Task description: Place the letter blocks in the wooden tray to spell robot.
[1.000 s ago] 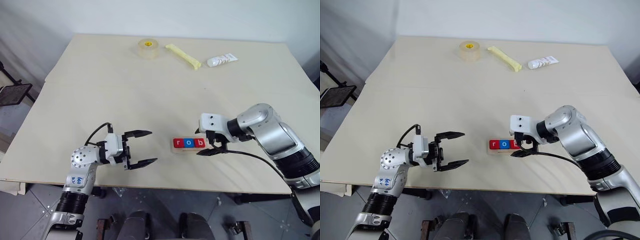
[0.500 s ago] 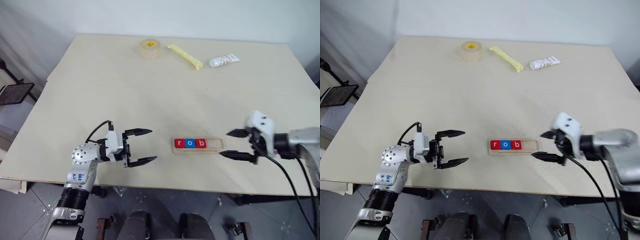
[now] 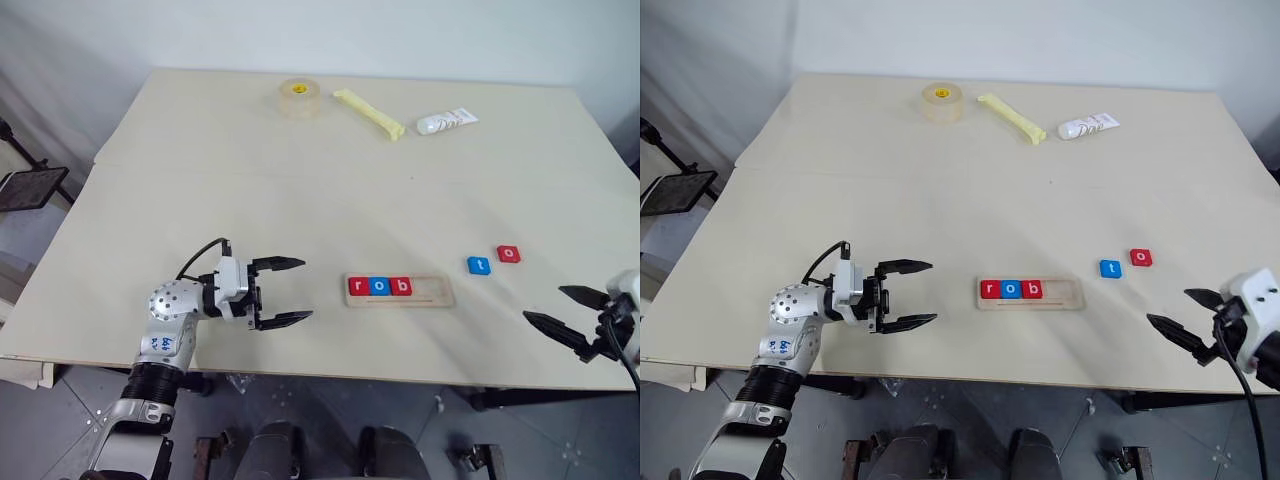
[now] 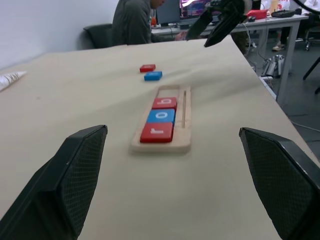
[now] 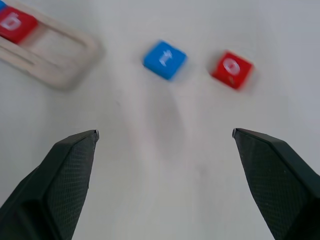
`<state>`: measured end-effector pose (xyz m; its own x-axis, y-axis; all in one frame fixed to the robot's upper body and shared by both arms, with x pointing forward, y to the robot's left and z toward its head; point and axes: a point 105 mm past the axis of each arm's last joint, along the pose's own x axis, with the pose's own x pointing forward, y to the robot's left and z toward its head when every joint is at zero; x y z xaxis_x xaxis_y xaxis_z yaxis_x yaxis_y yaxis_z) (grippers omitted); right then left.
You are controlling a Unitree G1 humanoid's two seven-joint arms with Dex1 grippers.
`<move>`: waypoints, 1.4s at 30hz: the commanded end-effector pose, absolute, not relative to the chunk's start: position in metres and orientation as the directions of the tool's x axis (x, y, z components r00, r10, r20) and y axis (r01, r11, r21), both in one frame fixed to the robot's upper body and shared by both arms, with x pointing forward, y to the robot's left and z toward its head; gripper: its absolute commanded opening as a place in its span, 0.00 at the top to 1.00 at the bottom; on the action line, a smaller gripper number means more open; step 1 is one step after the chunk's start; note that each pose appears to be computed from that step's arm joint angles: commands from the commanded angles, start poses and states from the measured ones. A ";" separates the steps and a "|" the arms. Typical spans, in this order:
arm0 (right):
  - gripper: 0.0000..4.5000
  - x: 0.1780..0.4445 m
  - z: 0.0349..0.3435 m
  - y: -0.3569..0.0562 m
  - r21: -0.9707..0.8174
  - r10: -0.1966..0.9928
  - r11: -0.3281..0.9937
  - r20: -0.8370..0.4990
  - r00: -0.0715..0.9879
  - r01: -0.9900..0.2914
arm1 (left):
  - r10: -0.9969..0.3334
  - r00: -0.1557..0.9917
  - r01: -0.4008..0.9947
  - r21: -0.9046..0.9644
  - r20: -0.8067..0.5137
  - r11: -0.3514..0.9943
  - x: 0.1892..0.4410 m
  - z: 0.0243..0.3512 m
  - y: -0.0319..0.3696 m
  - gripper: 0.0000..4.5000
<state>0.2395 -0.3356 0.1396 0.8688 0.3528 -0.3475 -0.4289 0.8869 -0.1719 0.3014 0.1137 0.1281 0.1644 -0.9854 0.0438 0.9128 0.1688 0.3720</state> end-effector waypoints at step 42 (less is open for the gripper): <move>0.00 0.364 0.117 -0.328 -0.063 0.017 0.997 -0.306 0.952 -0.038 | -0.980 0.188 0.888 0.416 0.060 0.196 0.293 0.133 0.115 0.00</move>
